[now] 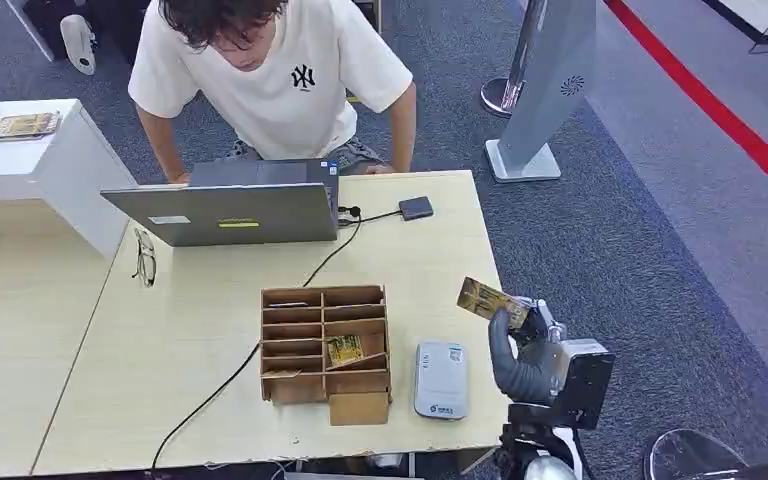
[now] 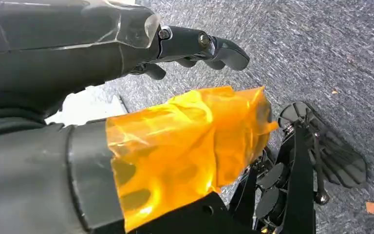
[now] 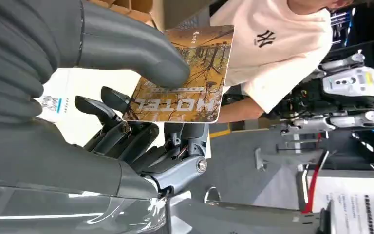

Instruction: Pass the card to the sensor for recognition and then transmit it.

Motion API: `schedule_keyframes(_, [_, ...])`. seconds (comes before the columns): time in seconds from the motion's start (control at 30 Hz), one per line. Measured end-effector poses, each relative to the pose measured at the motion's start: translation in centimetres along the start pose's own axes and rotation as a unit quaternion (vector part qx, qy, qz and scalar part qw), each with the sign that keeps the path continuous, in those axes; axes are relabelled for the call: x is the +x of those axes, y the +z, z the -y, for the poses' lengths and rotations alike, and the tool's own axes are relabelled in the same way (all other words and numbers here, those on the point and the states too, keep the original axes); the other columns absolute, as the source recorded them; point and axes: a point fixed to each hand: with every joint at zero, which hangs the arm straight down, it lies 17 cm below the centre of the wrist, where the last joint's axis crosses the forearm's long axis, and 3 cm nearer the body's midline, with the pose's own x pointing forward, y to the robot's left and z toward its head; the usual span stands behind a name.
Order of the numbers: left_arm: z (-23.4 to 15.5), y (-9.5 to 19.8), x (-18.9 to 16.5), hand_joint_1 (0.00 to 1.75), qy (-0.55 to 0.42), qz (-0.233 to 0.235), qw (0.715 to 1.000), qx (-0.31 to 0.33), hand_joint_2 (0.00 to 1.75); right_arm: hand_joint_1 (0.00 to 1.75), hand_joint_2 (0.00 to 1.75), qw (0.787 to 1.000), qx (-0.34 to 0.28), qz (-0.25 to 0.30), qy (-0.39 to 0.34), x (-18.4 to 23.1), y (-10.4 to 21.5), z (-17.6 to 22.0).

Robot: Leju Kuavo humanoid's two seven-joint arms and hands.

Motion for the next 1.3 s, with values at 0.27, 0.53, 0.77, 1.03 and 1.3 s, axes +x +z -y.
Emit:
schedule_keyframes(0.27, [0.2,0.0,-0.2,0.00,0.012,-0.004,1.000,0.000,0.00,1.75,1.75,0.999,0.011,-0.039,-0.011,-2.2,1.2,-0.5])
schedule_keyframes(0.53, [0.5,0.1,-0.5,0.00,0.020,-0.007,1.000,0.000,0.00,1.75,1.75,0.996,0.030,-0.081,-0.008,-5.1,2.7,-1.6])
schedule_keyframes(0.77, [0.6,0.2,-0.7,0.00,0.025,-0.010,1.000,0.000,0.00,1.75,1.75,0.993,0.042,-0.111,0.000,-7.3,3.8,-2.1])
schedule_keyframes(1.03, [0.6,0.1,-0.7,0.00,0.026,-0.010,1.000,0.001,0.00,1.75,1.75,0.987,0.052,-0.151,0.018,-10.5,4.7,-2.3])
schedule_keyframes(1.3, [0.6,0.2,-0.7,0.00,0.029,-0.011,1.000,0.000,0.00,1.75,1.75,0.984,0.054,-0.165,0.032,-11.9,5.0,-2.3])
